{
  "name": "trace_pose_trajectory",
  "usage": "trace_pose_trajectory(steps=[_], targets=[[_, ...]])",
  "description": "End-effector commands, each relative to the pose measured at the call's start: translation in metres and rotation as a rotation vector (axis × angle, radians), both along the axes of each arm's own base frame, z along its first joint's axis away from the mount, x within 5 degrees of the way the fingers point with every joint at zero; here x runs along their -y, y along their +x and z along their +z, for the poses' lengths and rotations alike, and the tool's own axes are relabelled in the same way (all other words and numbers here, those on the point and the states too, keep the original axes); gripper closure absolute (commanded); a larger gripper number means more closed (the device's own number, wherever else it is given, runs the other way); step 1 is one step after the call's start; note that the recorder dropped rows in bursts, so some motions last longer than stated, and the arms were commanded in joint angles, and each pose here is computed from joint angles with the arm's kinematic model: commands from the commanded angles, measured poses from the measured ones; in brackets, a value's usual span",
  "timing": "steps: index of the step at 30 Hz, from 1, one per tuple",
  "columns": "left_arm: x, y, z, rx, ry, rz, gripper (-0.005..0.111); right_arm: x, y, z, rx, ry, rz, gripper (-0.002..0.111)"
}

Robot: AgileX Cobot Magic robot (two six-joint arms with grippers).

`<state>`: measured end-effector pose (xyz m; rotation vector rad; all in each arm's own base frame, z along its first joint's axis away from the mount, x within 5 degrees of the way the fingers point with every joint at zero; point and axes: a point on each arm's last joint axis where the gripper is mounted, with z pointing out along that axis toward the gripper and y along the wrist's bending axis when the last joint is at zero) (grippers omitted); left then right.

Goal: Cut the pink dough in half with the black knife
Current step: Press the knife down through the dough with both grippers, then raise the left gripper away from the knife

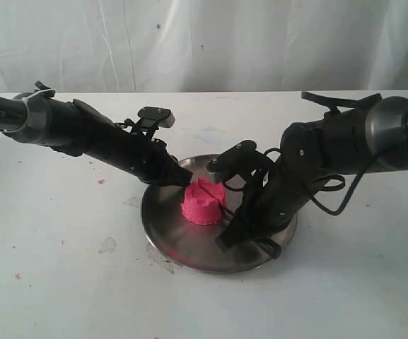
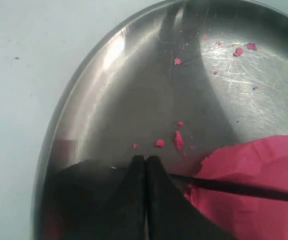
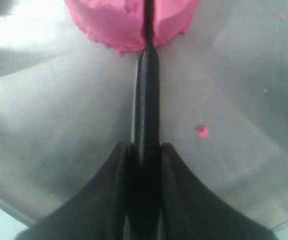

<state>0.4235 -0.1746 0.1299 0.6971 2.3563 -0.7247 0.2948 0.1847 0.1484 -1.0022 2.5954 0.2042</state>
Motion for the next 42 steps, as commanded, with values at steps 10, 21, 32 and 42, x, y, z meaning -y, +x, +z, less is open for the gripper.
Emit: trace_pose_trajectory(steps=[10,21,32,42], targets=[[0.007,-0.007,-0.018,-0.061,-0.001,-0.059,0.107,0.0,0.0,-0.005,-0.016,-0.012,0.014,0.103],[0.001,-0.005,0.01,0.053,0.07,-0.068,0.107,0.0,0.001,-0.012,-0.027,-0.02,0.012,0.103],[-0.042,-0.004,0.078,0.103,-0.007,0.015,0.107,0.0,0.0,-0.013,-0.035,-0.027,0.015,0.103],[-0.092,-0.036,0.15,0.053,-0.088,-0.024,0.107,0.001,0.0,-0.013,-0.033,-0.032,0.011,0.103]])
